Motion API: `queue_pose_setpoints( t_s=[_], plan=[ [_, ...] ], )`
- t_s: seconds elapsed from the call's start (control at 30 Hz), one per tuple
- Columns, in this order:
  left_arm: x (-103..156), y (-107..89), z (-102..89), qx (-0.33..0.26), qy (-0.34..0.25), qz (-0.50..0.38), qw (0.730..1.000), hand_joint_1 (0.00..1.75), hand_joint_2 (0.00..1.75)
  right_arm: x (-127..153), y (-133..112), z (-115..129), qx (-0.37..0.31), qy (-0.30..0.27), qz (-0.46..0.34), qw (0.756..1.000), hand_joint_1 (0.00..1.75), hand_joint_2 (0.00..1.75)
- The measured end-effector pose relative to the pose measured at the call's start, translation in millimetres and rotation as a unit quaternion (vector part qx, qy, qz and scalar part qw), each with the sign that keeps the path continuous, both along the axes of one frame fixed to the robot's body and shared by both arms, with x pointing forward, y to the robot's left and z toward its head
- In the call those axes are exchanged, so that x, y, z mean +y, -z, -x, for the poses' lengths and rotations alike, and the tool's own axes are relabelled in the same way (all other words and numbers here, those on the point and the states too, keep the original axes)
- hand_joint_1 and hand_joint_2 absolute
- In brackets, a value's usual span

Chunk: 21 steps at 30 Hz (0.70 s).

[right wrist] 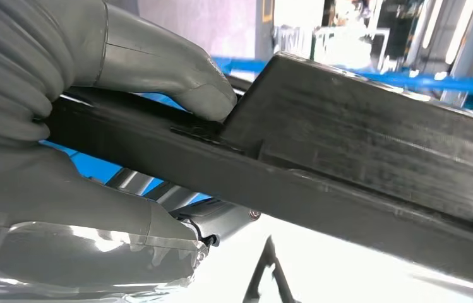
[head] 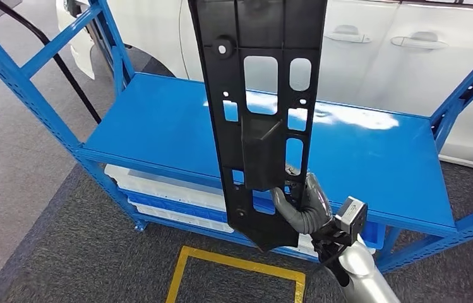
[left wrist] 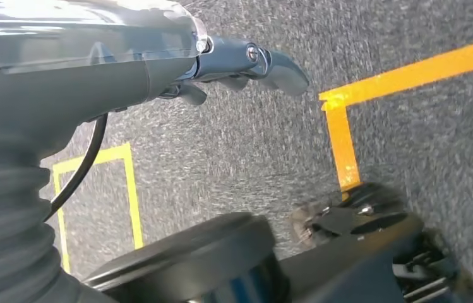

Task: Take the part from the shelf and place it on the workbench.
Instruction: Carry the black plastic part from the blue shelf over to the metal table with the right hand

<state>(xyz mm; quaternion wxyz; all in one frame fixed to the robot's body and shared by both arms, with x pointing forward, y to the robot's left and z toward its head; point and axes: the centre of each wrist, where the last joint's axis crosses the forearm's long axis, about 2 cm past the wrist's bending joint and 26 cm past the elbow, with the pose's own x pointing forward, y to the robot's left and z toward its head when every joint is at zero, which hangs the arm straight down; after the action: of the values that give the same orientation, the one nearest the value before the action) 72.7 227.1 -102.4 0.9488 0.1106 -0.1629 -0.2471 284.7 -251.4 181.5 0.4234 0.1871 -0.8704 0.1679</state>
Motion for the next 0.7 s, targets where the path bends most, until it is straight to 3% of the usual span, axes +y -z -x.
queue_pose_setpoints(
  t_s=[0.7],
  plan=[
    [-3.3, -0.2, 0.9, -0.007, -0.007, 0.018, 1.000, 0.00, 1.75, -3.1, 6.6, 6.0, 0.001, 0.038, 0.013, 0.999, 1.75, 1.75]
  ],
)
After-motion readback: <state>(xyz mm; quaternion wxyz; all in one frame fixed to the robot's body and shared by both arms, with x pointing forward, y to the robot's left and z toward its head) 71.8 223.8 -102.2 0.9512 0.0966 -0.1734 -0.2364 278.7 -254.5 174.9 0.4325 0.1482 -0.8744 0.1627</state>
